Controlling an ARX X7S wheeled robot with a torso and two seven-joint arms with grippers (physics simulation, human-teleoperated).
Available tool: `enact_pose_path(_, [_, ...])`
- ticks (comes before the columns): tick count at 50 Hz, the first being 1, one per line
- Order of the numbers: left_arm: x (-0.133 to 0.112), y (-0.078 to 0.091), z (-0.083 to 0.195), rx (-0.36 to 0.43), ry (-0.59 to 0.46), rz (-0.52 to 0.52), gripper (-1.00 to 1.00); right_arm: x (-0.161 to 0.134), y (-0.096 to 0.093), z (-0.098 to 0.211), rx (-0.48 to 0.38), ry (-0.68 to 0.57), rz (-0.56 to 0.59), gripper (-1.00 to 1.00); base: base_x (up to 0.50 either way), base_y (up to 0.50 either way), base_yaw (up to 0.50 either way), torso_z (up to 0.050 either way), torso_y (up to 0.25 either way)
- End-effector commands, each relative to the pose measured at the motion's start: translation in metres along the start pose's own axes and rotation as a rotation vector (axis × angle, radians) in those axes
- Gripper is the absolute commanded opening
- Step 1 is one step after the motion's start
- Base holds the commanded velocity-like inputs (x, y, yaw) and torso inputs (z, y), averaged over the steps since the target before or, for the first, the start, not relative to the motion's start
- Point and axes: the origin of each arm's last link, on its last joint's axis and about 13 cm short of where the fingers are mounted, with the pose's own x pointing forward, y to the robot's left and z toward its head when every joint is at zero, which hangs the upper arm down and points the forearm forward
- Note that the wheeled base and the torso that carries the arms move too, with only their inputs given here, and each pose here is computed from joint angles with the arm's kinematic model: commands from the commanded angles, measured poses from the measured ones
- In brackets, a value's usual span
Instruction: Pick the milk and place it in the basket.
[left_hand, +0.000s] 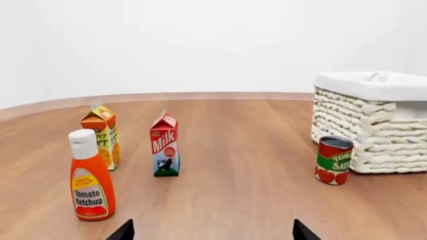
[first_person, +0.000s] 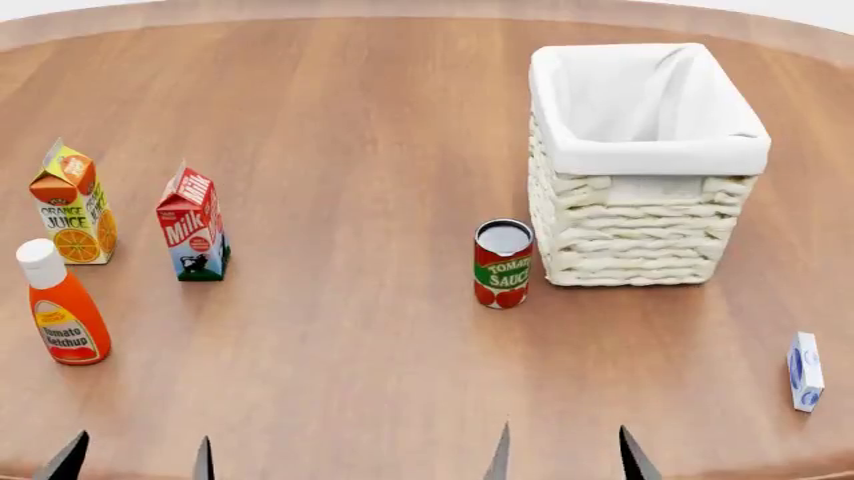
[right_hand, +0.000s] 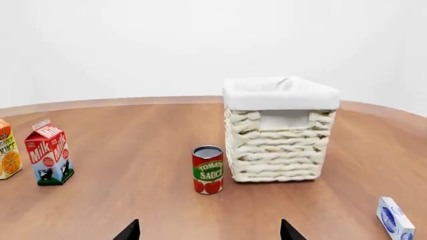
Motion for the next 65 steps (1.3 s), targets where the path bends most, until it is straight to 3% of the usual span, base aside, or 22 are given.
enact_pose_path(1, [0.013, 0.006, 0.034, -0.003, -0.100, 0.007, 1.00, 0.015, -0.003, 0.053, -0.001, -0.128, 0.031, 1.00, 0.00, 0.00, 0.00, 0.000, 0.000])
enact_pose_path(15, [0.057, 0.022, 0.164, 0.066, -0.443, 0.017, 1.00, 0.046, -0.011, 0.169, -0.030, -0.400, 0.058, 1.00, 0.00, 0.00, 0.00, 0.000, 0.000])
enact_pose_path(21, [0.056, 0.021, 0.216, 0.075, -0.588, 0.009, 1.00, 0.046, -0.013, 0.218, -0.031, -0.523, 0.059, 1.00, 0.00, 0.00, 0.00, 0.000, 0.000])
enact_pose_path(26, [0.052, 0.021, 0.238, 0.078, -0.652, 0.007, 1.00, 0.043, -0.015, 0.239, -0.024, -0.576, 0.055, 1.00, 0.00, 0.00, 0.00, 0.000, 0.000])
enact_pose_path(36, [0.047, 0.021, 0.257, 0.074, -0.709, 0.015, 1.00, 0.037, -0.017, 0.253, -0.021, -0.618, 0.055, 1.00, 0.00, 0.00, 0.00, 0.000, 0.000])
enact_pose_path(52, [0.047, 0.020, 0.254, 0.068, -0.706, 0.006, 1.00, 0.038, -0.019, 0.252, -0.019, -0.612, 0.049, 1.00, 0.00, 0.00, 0.00, 0.000, 0.000])
enact_pose_path(60, [0.048, 0.019, 0.254, 0.076, -0.704, -0.004, 1.00, 0.038, -0.017, 0.249, -0.073, -0.598, 0.059, 1.00, 0.00, 0.00, 0.00, 0.000, 0.000])
enact_pose_path(65, [0.048, 0.019, 0.253, 0.077, -0.704, -0.004, 1.00, 0.038, -0.017, 0.248, -0.064, -0.594, 0.063, 1.00, 0.00, 0.24, 0.00, 0.000, 0.000])
